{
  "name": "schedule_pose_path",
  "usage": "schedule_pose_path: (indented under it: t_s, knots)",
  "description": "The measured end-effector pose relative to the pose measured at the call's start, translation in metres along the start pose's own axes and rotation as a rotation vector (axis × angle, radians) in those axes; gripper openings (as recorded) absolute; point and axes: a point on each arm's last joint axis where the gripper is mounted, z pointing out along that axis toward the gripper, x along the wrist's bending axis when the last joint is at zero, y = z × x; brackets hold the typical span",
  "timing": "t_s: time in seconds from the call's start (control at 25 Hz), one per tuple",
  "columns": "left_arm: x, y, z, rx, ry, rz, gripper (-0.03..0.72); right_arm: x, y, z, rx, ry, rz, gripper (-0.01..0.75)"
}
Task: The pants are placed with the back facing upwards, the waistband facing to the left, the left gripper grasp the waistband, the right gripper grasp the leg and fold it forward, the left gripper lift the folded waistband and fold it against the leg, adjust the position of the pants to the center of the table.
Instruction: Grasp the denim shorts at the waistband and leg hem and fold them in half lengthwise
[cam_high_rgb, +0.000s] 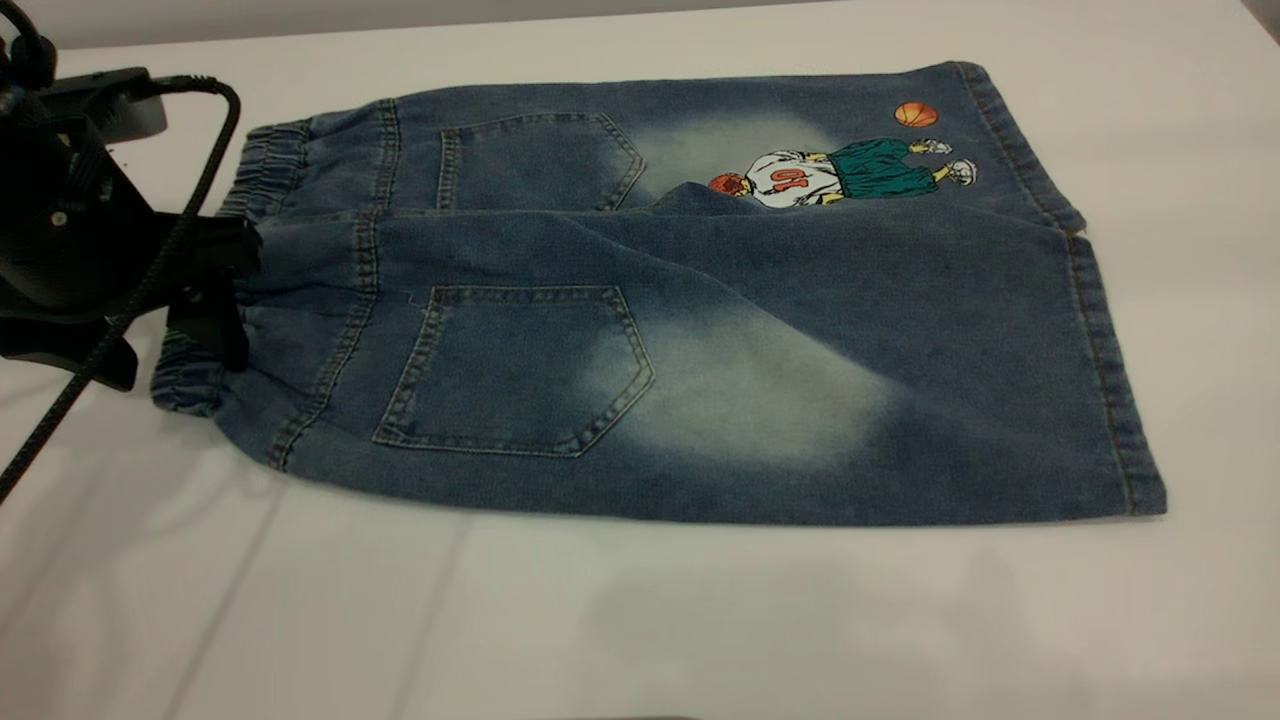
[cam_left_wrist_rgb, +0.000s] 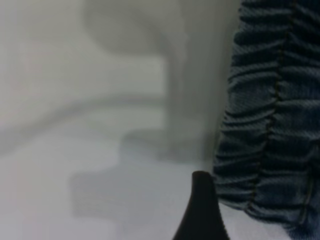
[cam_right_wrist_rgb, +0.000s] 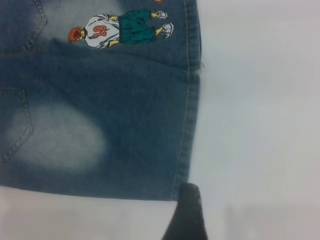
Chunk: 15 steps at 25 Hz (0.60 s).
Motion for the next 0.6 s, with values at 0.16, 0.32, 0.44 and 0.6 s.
schedule_pose_path:
  t_s: [0.16,0.32,0.44,0.6]
  knots:
    - [0.002,-0.006,0.012,0.041,0.013,0.0,0.51,0.0,0.0,0.0,0.001,0.0,-0.005,0.531]
    - [0.003,-0.009,0.022,0.062,0.018,-0.003,0.51,0.0,0.0,0.0,0.001,0.0,-0.008,0.531]
    - [0.002,-0.008,0.023,0.058,0.016,-0.005,0.479,0.0,0.0,0.0,0.001,0.0,-0.009,0.531]
    - [0.0,-0.005,0.023,0.017,0.0,-0.015,0.298,0.0,0.0,0.0,0.001,0.0,-0.02,0.531]
